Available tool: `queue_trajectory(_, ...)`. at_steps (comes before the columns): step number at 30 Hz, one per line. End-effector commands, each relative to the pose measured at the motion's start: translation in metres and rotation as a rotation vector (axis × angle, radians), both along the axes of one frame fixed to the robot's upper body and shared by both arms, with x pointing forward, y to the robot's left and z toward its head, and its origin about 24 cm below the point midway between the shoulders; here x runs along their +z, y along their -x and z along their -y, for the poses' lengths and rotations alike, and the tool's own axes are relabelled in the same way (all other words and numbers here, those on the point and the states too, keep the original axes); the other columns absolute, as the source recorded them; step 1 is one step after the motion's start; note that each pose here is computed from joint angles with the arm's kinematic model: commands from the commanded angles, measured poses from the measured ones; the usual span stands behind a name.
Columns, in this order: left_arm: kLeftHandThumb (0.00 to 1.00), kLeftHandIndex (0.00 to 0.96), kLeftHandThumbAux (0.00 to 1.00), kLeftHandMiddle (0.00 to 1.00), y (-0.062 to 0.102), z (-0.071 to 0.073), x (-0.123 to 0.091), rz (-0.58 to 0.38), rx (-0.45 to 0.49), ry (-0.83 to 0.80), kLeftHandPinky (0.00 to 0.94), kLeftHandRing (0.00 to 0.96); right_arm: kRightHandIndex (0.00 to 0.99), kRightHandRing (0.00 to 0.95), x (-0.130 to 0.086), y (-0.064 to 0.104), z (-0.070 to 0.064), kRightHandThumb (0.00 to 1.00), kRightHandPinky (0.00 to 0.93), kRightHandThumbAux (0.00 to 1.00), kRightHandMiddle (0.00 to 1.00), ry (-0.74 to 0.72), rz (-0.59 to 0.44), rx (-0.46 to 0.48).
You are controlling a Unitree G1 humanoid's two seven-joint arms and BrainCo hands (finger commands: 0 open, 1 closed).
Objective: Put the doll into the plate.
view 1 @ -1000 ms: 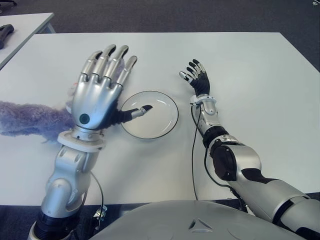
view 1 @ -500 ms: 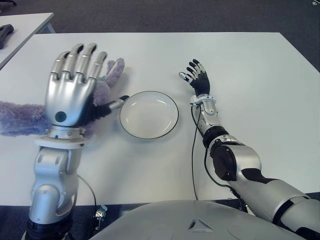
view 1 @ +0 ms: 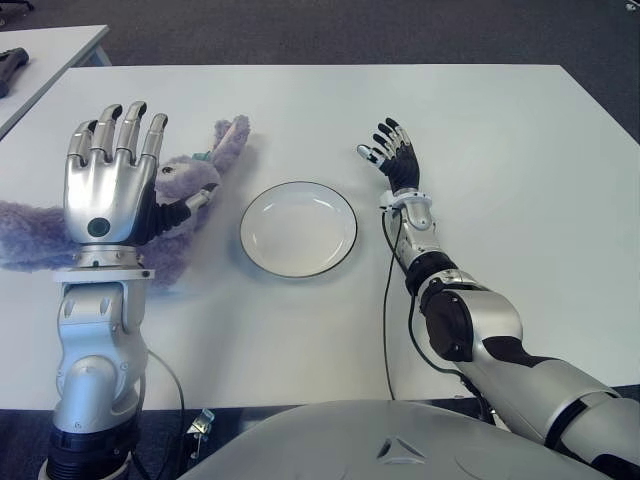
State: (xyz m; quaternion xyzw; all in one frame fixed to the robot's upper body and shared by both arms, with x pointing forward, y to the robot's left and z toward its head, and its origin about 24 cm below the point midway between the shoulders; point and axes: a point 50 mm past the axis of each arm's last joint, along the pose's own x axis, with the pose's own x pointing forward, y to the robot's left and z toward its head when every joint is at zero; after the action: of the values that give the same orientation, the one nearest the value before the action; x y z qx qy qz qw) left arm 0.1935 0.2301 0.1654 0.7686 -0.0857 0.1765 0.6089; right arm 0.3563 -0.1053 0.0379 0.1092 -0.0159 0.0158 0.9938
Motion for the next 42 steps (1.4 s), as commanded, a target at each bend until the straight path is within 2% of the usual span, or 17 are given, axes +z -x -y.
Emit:
queue_trajectory(1,0.167,0.0,0.186,0.0,-0.006,-0.018,-0.015,-0.126,0.094,-0.013,0.0,0.0,0.094,0.108,-0.105,0.08,-0.017,0.052,0.129,0.868,0.112,-0.1,-0.455,0.002)
queue_trajectory(14,0.197,0.0,0.185,0.0,-0.02,-0.04,-0.035,-0.221,0.147,0.025,0.0,0.0,0.102,0.109,-0.105,0.079,-0.016,0.059,0.127,0.875,0.115,-0.117,-0.452,-0.005)
queue_trajectory(21,0.216,0.0,0.207,0.0,-0.028,-0.043,-0.044,-0.235,0.147,0.061,0.0,0.0,0.103,0.111,-0.105,0.079,-0.015,0.055,0.134,0.877,0.117,-0.112,-0.451,-0.014)
queue_trajectory(32,0.216,0.0,0.225,0.0,-0.051,-0.045,-0.063,-0.278,0.119,0.179,0.0,0.0,0.101,0.115,-0.105,0.079,-0.015,0.059,0.138,0.885,0.12,-0.098,-0.451,-0.016)
queue_trajectory(36,0.193,0.0,0.235,0.0,-0.062,-0.053,-0.084,-0.362,0.108,0.284,0.02,0.0,0.098,0.113,-0.105,0.079,-0.015,0.057,0.132,0.881,0.116,-0.097,-0.452,-0.015)
queue_trajectory(42,0.181,0.0,0.245,0.0,-0.065,-0.058,-0.106,-0.45,0.096,0.351,0.034,0.0,0.098,0.11,-0.105,0.08,-0.015,0.056,0.13,0.879,0.113,-0.105,-0.448,-0.018)
